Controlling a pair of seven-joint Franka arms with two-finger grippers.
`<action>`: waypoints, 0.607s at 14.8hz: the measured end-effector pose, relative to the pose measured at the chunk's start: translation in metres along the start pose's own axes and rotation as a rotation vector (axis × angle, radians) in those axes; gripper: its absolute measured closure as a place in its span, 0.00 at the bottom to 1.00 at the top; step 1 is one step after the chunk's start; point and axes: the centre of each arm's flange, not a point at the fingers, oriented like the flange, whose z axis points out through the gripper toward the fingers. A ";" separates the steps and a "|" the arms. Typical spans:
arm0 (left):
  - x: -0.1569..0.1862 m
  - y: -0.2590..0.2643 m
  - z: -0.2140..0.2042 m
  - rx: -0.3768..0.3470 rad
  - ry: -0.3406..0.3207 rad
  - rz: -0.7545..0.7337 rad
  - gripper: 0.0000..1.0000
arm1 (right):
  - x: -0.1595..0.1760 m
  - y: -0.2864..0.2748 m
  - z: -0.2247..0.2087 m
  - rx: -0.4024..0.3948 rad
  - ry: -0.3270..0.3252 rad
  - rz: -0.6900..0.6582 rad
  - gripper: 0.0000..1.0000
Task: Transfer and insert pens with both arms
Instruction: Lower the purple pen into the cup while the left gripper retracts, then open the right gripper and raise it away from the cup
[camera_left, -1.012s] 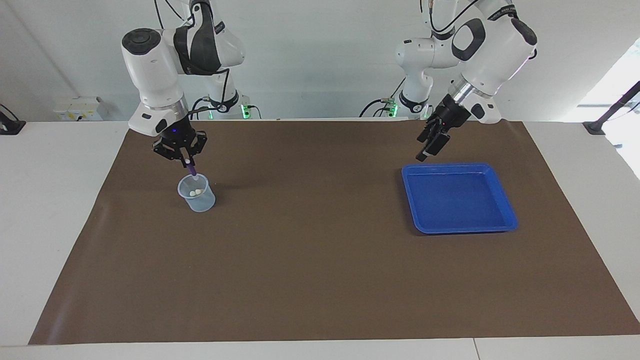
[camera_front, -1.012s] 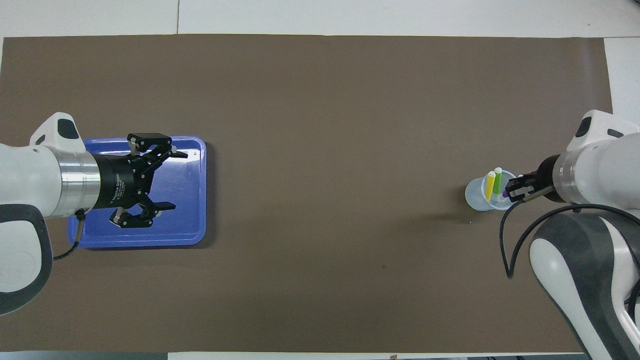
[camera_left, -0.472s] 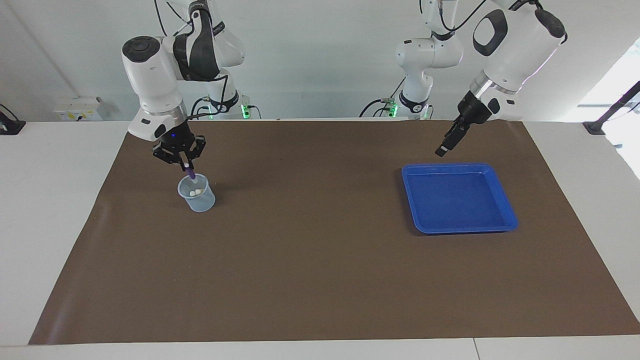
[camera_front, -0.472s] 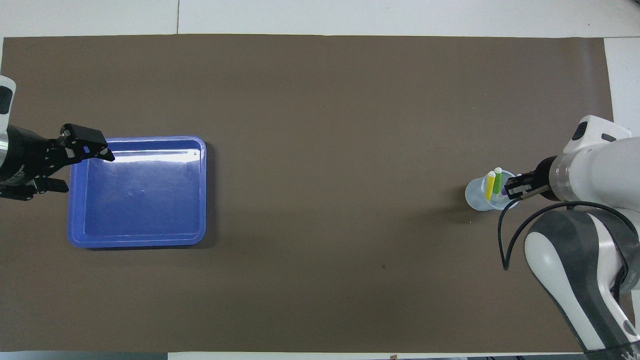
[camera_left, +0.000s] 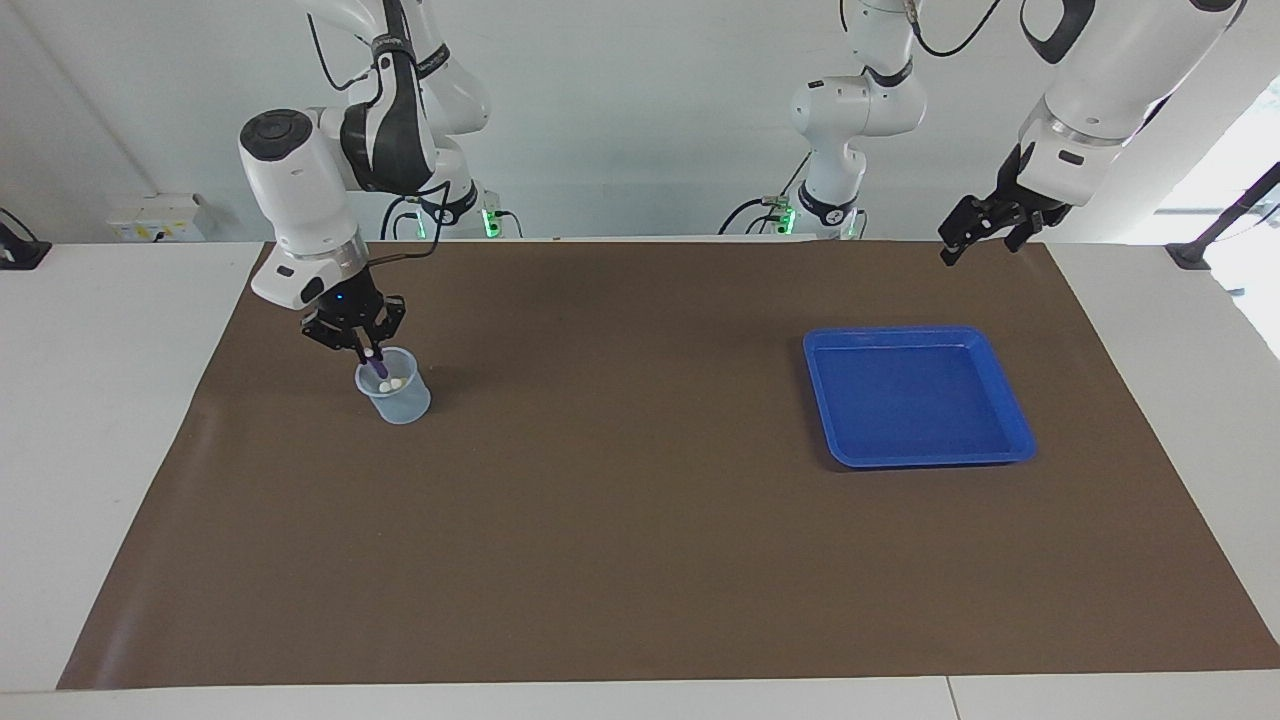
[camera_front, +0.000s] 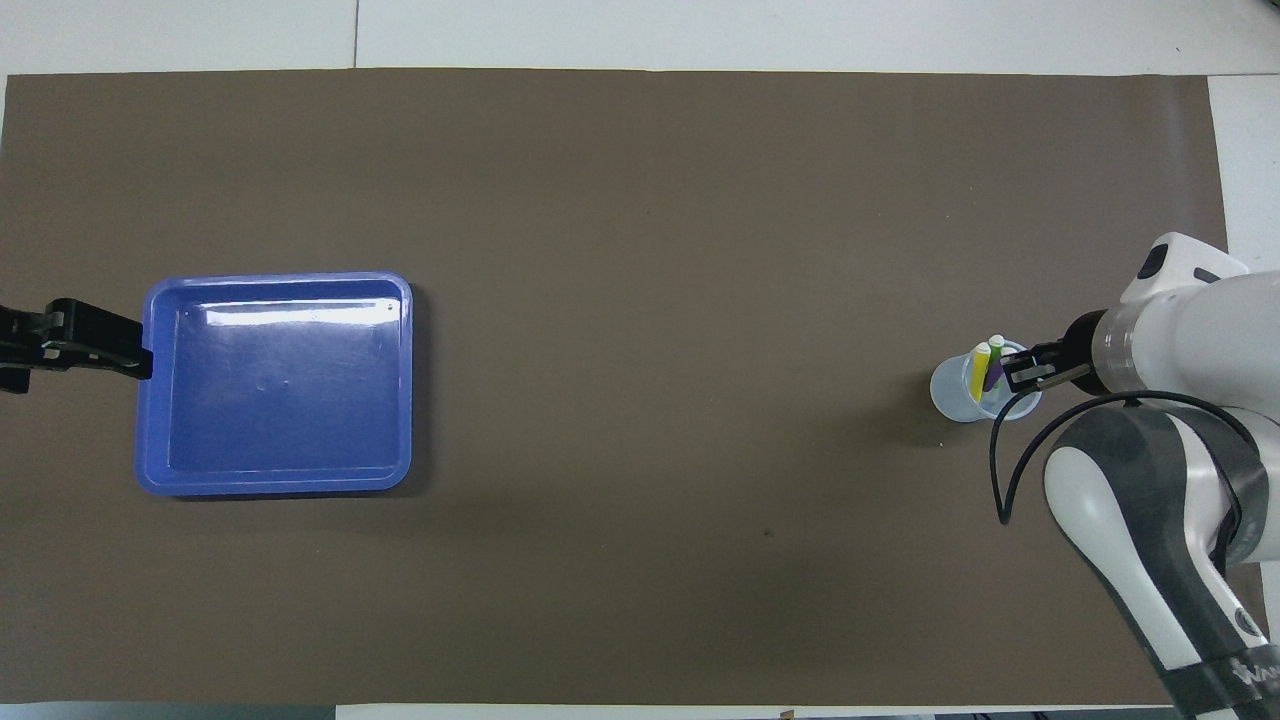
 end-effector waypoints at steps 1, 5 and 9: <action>0.000 0.000 0.005 0.001 -0.011 0.021 0.00 | 0.000 0.000 0.000 0.000 0.001 0.001 0.46; 0.010 -0.007 0.016 -0.019 -0.003 0.018 0.00 | 0.008 0.005 -0.015 -0.011 0.041 0.007 0.03; 0.025 -0.011 0.001 -0.035 0.041 0.016 0.00 | 0.019 0.019 -0.050 -0.028 0.088 0.026 0.00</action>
